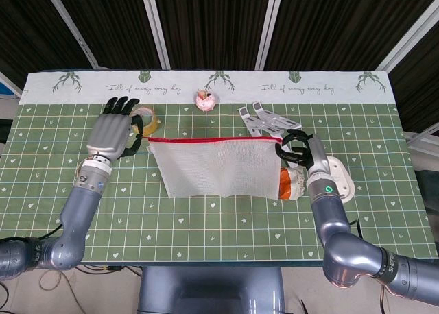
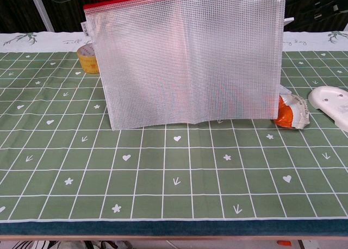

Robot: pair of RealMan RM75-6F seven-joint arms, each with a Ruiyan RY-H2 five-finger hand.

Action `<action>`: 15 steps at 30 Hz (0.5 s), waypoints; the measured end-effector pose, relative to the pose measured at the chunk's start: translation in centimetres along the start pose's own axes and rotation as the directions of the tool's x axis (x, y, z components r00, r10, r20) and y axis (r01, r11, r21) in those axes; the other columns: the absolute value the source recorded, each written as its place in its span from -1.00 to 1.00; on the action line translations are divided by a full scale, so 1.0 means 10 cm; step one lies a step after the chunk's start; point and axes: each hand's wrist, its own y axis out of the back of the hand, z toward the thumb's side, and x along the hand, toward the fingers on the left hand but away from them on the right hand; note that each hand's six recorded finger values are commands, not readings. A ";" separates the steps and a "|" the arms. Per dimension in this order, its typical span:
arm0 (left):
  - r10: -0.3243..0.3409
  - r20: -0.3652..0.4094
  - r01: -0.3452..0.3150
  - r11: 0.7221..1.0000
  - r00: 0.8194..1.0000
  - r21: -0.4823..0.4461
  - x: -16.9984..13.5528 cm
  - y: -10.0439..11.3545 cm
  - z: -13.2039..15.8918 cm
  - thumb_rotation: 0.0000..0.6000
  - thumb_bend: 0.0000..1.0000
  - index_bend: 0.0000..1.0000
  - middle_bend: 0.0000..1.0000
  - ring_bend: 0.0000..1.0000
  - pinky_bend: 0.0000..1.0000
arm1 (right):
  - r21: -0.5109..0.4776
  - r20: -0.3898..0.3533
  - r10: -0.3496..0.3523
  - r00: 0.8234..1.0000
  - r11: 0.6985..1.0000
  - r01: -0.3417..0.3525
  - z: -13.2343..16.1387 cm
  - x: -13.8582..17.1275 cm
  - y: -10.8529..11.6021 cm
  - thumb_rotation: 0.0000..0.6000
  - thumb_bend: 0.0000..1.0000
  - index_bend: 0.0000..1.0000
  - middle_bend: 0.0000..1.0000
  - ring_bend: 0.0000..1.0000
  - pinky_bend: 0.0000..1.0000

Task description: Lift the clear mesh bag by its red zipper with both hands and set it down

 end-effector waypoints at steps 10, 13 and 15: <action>-0.014 -0.033 0.014 1.000 0.999 0.001 -0.06 -0.04 -0.24 1.00 -0.21 0.17 -0.78 -1.00 -1.00 | 0.007 -0.005 -0.019 1.000 1.000 0.019 0.01 -0.02 0.10 1.00 0.06 0.32 -0.58 -0.97 -0.58; -0.016 -0.038 0.016 1.000 0.999 0.003 -0.07 -0.05 -0.29 1.00 -0.21 0.17 -0.78 -1.00 -1.00 | 0.009 -0.003 -0.023 1.000 1.000 0.023 0.00 -0.02 0.11 1.00 0.06 0.32 -0.58 -0.97 -0.58; -0.018 -0.041 0.018 1.000 0.999 0.004 -0.07 -0.06 -0.31 1.00 -0.21 0.17 -0.78 -1.00 -1.00 | 0.009 0.001 -0.023 1.000 1.000 0.023 -0.01 -0.03 0.12 1.00 0.06 0.32 -0.58 -0.97 -0.58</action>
